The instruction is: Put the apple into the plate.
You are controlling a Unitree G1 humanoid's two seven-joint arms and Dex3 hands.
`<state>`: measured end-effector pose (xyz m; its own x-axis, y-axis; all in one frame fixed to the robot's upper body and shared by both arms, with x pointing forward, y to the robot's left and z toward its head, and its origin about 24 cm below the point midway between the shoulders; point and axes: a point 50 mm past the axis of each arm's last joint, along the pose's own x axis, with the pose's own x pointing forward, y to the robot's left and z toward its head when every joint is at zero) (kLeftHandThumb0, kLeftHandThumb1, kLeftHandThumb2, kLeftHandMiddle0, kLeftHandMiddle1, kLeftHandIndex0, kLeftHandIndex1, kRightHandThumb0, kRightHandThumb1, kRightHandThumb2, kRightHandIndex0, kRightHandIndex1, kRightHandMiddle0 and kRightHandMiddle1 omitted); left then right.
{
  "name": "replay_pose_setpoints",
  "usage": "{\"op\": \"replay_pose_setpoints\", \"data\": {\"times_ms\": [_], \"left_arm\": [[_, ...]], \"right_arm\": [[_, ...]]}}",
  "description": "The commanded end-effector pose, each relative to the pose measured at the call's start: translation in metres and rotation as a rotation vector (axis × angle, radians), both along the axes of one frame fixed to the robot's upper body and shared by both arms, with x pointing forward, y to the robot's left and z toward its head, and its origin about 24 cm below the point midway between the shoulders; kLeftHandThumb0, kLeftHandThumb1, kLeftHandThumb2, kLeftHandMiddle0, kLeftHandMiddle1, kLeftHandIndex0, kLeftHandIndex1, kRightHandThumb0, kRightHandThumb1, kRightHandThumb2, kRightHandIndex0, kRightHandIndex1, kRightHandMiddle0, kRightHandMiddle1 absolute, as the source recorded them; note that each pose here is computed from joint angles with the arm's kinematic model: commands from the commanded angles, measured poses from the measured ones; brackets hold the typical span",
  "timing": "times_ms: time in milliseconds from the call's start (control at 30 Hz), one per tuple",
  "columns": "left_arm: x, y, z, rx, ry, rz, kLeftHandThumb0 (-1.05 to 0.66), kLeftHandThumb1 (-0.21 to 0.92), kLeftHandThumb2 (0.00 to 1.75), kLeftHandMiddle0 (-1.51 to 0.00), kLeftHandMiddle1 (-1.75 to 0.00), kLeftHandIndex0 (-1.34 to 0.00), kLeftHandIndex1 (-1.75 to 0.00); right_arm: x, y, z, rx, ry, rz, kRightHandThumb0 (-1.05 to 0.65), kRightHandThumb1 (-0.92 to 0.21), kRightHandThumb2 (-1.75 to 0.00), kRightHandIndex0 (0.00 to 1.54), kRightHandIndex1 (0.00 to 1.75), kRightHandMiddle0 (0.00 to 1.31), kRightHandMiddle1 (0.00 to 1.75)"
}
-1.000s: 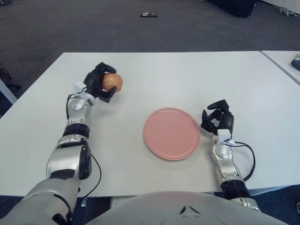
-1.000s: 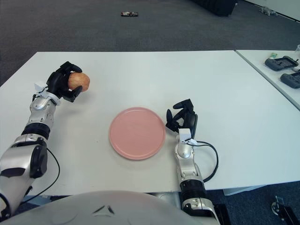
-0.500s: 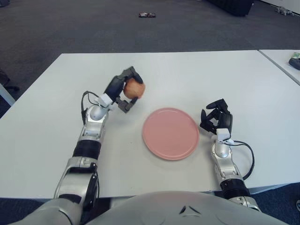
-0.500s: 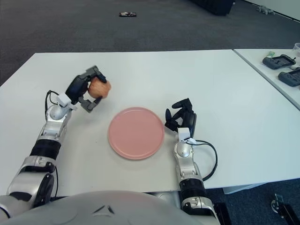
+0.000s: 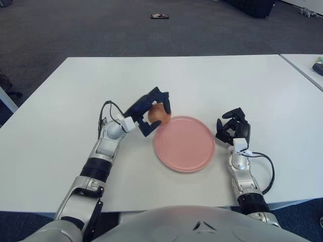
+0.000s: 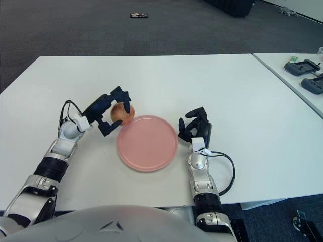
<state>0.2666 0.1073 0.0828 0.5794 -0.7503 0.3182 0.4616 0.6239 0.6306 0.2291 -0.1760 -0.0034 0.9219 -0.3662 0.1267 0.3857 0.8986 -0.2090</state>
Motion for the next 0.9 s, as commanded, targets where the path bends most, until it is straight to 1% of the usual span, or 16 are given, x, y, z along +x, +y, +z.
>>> {"op": "replay_pose_setpoints", "data": {"times_ms": [0, 67, 200, 367, 433, 600, 867], "left_arm": [[-0.008, -0.009, -0.006, 0.073, -0.055, -0.076, 0.0, -0.12, 1.74, -1.0, -1.56, -0.71, -1.75], [-0.009, -0.012, -0.007, 0.099, -0.085, -0.096, 0.0, -0.12, 1.75, -1.0, -1.57, -0.71, -1.75], [-0.014, -0.017, -0.009, 0.206, -0.193, -0.135, 0.0, -0.11, 1.74, -0.99, -1.57, -0.7, -1.75], [-0.016, -0.022, -0.011, 0.285, -0.275, -0.161, 0.0, -0.08, 1.72, -0.97, -1.58, -0.68, -1.75], [-0.017, -0.023, -0.012, 0.305, -0.291, -0.166, 0.0, -0.07, 1.71, -0.96, -1.58, -0.67, -1.75], [-0.022, -0.032, -0.02, 0.354, -0.3, -0.197, 0.0, -0.04, 1.68, -0.93, -1.61, -0.65, -1.75], [-0.026, -0.038, -0.023, 0.314, -0.368, -0.201, 0.0, -0.03, 1.67, -0.91, -1.63, -0.64, -1.75]], "right_arm": [[-0.014, -0.004, -0.016, 0.01, 0.083, -0.022, -0.42, -0.5, -1.09, 0.81, 1.75, 0.46, 1.75], [-0.015, -0.004, -0.016, 0.011, 0.082, -0.023, -0.42, -0.51, -1.08, 0.8, 1.75, 0.46, 1.75], [-0.015, -0.003, -0.015, 0.012, 0.065, -0.014, -0.42, -0.52, -1.07, 0.8, 1.75, 0.45, 1.75], [-0.015, -0.004, -0.015, 0.006, 0.062, -0.004, -0.42, -0.52, -1.07, 0.81, 1.75, 0.45, 1.75], [-0.015, -0.004, -0.015, 0.006, 0.065, -0.003, -0.42, -0.51, -1.08, 0.81, 1.75, 0.46, 1.75], [-0.015, -0.005, -0.016, -0.001, 0.064, 0.0, -0.42, -0.51, -1.09, 0.8, 1.75, 0.46, 1.75], [-0.016, -0.005, -0.016, -0.004, 0.08, -0.009, -0.42, -0.51, -1.08, 0.79, 1.75, 0.46, 1.75]]}}
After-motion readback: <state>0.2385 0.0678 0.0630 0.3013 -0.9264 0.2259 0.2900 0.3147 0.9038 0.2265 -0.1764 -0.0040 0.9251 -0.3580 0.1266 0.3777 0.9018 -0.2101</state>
